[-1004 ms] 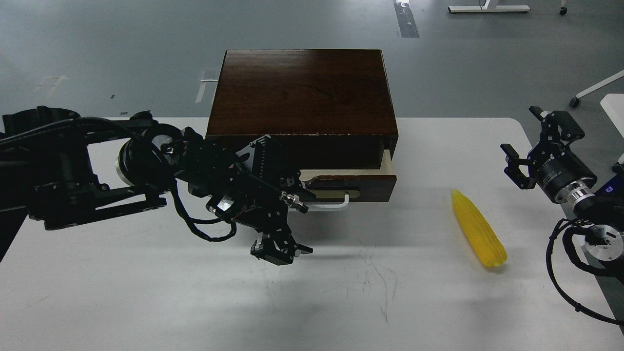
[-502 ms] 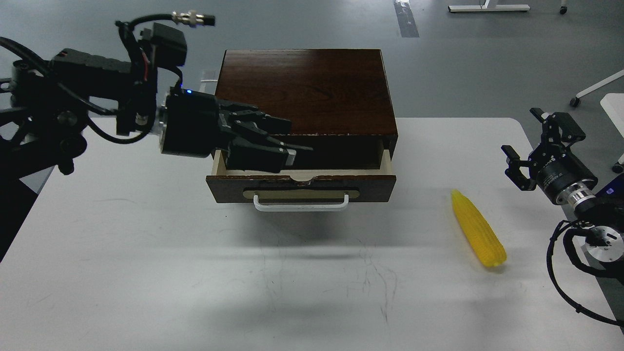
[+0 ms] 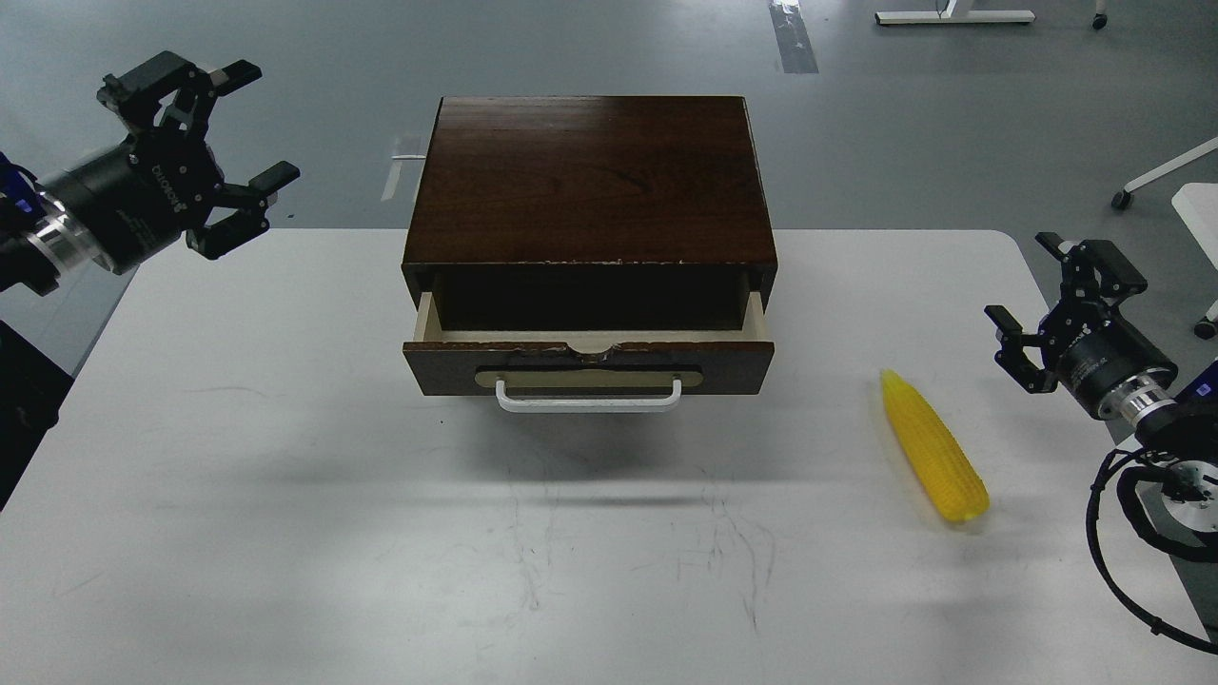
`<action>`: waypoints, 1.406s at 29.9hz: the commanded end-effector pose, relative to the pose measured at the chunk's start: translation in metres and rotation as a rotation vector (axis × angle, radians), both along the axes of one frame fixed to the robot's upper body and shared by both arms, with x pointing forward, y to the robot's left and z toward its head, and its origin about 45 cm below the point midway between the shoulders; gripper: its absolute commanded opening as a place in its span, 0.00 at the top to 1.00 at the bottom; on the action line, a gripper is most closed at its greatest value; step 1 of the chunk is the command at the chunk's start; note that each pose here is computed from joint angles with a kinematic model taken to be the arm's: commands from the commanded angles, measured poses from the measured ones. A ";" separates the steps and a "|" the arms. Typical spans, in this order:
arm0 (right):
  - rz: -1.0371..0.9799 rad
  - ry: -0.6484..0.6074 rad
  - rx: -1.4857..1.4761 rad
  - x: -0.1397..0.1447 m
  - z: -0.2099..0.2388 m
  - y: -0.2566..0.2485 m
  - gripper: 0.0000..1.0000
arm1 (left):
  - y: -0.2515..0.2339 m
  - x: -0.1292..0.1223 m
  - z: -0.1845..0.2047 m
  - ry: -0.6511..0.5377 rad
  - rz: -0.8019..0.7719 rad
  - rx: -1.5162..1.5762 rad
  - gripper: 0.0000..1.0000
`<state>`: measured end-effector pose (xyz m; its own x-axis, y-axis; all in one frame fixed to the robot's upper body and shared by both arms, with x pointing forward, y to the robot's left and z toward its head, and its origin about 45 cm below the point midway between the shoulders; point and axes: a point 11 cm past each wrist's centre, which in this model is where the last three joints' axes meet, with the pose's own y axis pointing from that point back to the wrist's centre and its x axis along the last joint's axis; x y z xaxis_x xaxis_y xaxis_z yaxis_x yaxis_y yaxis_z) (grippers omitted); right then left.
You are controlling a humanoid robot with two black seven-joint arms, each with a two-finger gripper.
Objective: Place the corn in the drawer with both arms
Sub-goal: 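Lift the left gripper away from the drawer and retract it, then reach the right gripper to the yellow corn and grasp it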
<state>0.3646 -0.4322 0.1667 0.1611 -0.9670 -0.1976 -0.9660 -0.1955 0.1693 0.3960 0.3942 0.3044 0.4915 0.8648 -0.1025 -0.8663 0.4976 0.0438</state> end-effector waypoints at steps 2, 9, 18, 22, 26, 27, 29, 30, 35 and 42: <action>0.100 0.041 -0.107 -0.012 0.001 0.000 0.00 | 0.037 -0.026 -0.058 0.138 0.118 -0.030 0.02; 0.371 0.087 -0.414 -0.035 0.003 0.005 0.00 | 0.033 -0.046 -0.096 0.221 0.130 -0.062 0.02; 0.692 0.160 -0.921 -0.062 0.007 -0.026 0.00 | 0.023 -0.047 -0.104 0.224 0.123 -0.099 0.02; 0.818 0.181 -1.051 -0.061 0.006 -0.024 0.00 | 0.022 -0.047 -0.105 0.227 0.121 -0.101 0.02; 0.906 0.200 -1.109 -0.057 0.004 -0.017 0.00 | 0.022 -0.047 -0.105 0.226 0.121 -0.100 0.02; 0.931 0.192 -1.119 -0.053 0.003 -0.010 0.00 | 0.022 -0.047 -0.105 0.226 0.121 -0.100 0.02; 0.951 0.175 -1.128 -0.047 0.004 -0.001 0.00 | 0.022 -0.047 -0.105 0.226 0.120 -0.099 0.02; 0.968 0.162 -1.136 -0.044 0.002 0.005 0.00 | 0.023 -0.047 -0.104 0.226 0.121 -0.098 0.02; 1.015 0.158 -1.154 -0.046 -0.009 0.016 0.00 | 0.022 -0.048 -0.105 0.228 0.120 -0.103 0.02; 1.073 0.163 -1.165 -0.053 -0.022 0.025 0.10 | 0.021 -0.047 -0.104 0.224 0.120 -0.106 0.02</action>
